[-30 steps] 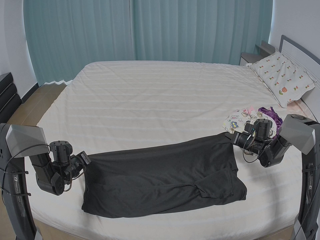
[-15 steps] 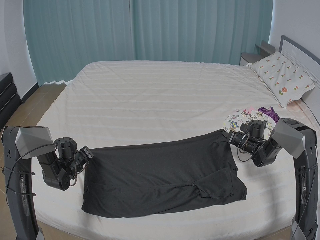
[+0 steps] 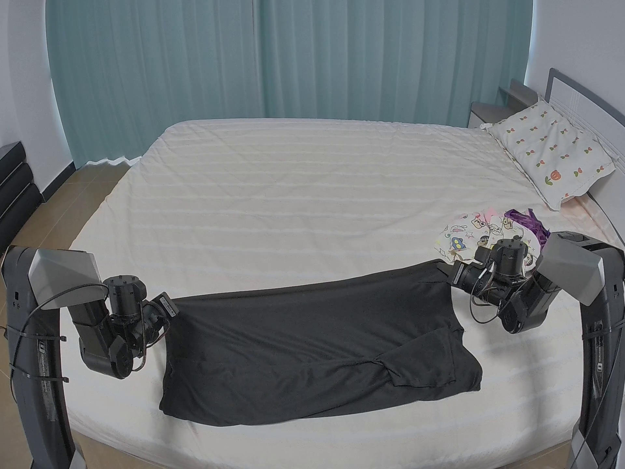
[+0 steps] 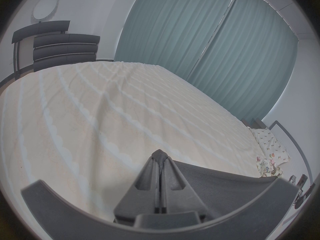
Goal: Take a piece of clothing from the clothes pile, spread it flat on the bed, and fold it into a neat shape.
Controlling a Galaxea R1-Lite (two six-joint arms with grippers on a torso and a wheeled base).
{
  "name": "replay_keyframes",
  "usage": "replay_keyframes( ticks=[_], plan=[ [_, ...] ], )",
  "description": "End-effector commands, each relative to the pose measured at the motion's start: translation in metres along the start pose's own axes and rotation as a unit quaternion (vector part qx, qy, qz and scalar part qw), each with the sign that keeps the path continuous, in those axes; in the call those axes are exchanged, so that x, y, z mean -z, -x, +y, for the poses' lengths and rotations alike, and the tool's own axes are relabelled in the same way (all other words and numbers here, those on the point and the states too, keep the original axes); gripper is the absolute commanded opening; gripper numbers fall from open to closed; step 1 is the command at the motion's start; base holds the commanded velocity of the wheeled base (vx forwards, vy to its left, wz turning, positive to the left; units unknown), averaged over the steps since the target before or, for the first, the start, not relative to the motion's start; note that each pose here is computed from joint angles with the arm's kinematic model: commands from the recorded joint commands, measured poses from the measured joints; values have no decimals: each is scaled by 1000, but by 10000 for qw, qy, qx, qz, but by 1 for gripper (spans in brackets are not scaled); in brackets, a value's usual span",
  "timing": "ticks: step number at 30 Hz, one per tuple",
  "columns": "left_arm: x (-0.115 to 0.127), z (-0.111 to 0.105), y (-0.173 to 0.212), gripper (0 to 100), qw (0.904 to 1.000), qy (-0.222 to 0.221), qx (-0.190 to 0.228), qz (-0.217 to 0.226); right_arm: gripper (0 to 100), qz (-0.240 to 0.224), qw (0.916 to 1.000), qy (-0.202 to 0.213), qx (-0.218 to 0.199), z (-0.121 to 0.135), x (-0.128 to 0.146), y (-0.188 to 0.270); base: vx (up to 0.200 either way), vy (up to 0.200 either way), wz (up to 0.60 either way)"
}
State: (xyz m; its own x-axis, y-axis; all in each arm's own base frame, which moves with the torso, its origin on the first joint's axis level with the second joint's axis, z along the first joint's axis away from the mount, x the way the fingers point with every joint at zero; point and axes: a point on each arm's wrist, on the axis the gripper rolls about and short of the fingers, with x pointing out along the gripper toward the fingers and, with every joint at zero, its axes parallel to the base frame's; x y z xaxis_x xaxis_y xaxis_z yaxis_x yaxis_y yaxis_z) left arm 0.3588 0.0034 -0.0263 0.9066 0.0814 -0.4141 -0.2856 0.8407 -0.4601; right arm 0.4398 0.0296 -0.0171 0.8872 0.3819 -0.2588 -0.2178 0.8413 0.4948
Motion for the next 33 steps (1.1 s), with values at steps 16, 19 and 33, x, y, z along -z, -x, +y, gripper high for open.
replay_keyframes(
  ticks=[16,19,33],
  plan=[
    [46,29,49,0,9952,-451,-165,857,0,797,9967,170,-44,-8,45,51,0,0,0],
    [60,38,53,0,9912,-703,-258,1093,0,934,9954,199,4,-10,52,54,0,0,0],
    [76,39,62,100,9864,-767,-294,1426,100,1264,9917,218,121,-15,70,63,0,0,0]
  ],
)
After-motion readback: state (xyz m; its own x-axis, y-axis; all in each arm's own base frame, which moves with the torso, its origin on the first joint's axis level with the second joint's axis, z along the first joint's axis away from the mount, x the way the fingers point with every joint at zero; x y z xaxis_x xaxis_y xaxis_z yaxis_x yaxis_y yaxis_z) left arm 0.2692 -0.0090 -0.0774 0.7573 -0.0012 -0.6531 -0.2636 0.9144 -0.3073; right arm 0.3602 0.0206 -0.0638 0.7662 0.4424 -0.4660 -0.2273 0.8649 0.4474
